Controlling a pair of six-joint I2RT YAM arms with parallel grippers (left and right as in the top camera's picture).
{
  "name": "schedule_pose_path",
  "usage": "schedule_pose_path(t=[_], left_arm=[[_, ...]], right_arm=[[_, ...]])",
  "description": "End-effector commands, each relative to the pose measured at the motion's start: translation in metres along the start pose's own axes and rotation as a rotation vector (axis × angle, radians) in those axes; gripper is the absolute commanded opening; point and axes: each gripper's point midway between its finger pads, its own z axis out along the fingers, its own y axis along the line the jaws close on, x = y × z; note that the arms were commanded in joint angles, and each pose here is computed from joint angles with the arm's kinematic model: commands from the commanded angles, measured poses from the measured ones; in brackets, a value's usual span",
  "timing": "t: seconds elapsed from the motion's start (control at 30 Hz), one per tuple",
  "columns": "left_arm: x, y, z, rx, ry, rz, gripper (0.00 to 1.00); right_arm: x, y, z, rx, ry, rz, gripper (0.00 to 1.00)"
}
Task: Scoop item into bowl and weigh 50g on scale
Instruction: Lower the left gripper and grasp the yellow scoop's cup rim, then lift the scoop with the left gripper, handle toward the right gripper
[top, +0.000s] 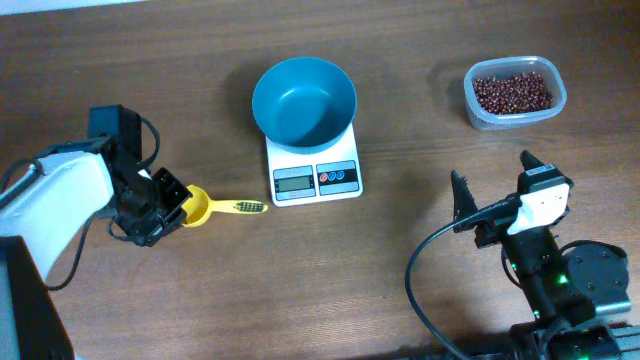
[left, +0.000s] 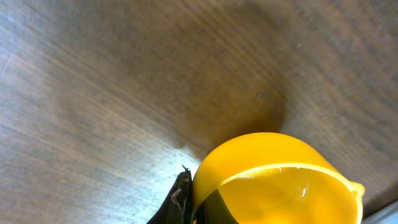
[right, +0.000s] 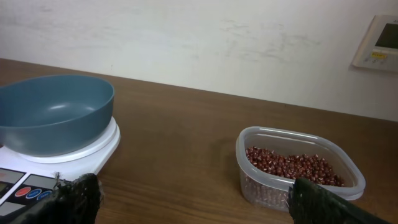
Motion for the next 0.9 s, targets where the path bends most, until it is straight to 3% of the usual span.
schedule_pose_path(t=[0.0, 0.37, 0.87], left_arm=[[0.002, -0.002, -0.009, 0.007, -0.004, 0.086, 0.00], [0.015, 0.001, -0.057, 0.051, -0.067, 0.140, 0.00], [0.009, -0.007, -0.076, 0.067, -0.092, 0.166, 0.00]], right_arm=[[0.002, 0.002, 0.000, -0.007, 0.000, 0.011, 0.99], [0.002, 0.002, 0.000, -0.007, 0.000, 0.011, 0.99], [0.003, 0.002, 0.000, -0.007, 0.002, 0.011, 0.99]])
